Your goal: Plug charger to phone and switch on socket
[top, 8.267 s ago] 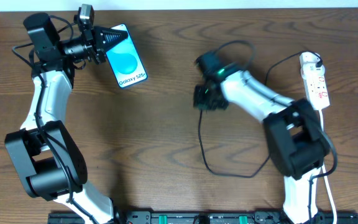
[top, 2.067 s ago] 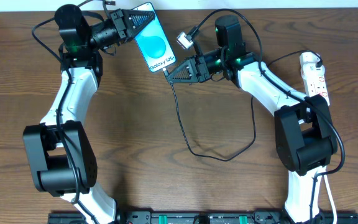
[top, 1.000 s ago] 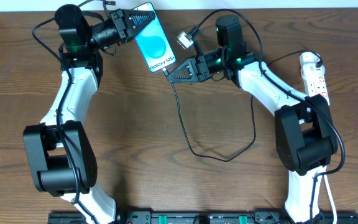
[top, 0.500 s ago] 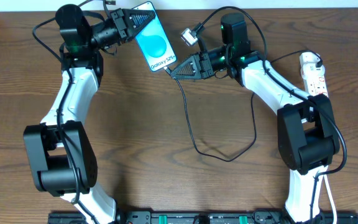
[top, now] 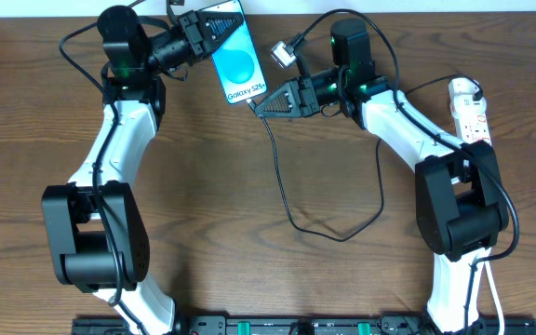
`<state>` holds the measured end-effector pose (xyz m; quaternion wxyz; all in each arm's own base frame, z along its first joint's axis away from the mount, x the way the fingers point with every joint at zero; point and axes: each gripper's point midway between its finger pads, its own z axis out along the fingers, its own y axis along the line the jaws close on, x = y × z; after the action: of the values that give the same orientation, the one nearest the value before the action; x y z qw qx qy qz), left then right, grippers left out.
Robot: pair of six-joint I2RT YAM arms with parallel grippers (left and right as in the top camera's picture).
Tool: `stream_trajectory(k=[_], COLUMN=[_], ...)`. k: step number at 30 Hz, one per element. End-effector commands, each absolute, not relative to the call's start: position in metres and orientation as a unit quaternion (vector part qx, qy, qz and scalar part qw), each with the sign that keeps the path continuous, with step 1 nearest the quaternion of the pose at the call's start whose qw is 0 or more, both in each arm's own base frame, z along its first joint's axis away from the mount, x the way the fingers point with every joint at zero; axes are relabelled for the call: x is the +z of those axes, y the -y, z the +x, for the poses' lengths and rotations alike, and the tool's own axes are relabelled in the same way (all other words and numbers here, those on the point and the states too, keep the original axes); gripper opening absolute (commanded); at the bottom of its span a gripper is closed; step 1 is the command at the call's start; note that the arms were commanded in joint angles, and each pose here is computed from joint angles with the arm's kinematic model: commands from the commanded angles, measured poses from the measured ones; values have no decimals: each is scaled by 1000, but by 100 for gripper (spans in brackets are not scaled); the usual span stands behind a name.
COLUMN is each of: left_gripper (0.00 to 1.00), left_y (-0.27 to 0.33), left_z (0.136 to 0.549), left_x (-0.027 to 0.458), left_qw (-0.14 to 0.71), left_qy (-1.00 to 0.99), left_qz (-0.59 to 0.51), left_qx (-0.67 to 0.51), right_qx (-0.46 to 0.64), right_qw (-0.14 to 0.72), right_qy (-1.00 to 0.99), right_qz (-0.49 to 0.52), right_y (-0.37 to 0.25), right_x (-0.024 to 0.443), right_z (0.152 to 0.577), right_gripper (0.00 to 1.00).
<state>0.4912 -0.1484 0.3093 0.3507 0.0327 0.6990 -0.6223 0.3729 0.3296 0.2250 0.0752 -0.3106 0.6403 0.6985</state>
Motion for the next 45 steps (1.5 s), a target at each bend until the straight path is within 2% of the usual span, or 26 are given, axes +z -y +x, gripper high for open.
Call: stream_trajectory(k=[1, 9, 17, 24, 28, 31, 37, 41, 45], left_gripper=[7, 8, 7, 7, 7, 7, 7, 7, 7], left_y=[163, 148, 142, 93, 59, 48, 51, 56, 59], left_z=[478, 506, 512, 527, 530, 528, 520, 515, 510], left_x=[322, 324, 325, 325, 325, 325, 324, 323, 323], left_qw=[343, 397, 409, 420, 422, 419, 400, 388, 377], left_qy=[-693, -691, -690, -683, -679, -679, -684, -687, -689], left_qz=[67, -5, -23, -93, -125, -128, -109, -94, -81], left_qx=[-631, -604, -597, -590, -588, -590, -600, -607, -613], right_qx=[686, 682, 679, 670, 646, 604, 437, 314, 225], right_qw=[97, 104, 111, 123, 143, 149, 142, 130, 95], right_qy=[-658, -664, -669, -684, -720, -771, -888, -934, -959], right_qz=[-295, -289, -282, -260, -212, -138, 35, 110, 147], right_y=[-332, -333, -333, -330, -325, -312, -252, -202, -162], right_x=[225, 223, 224, 221, 209, 184, 106, 66, 47], right_z=[386, 389, 394, 405, 426, 447, 476, 474, 456], right_gripper=[1, 1, 1, 1, 1, 1, 1, 1, 1])
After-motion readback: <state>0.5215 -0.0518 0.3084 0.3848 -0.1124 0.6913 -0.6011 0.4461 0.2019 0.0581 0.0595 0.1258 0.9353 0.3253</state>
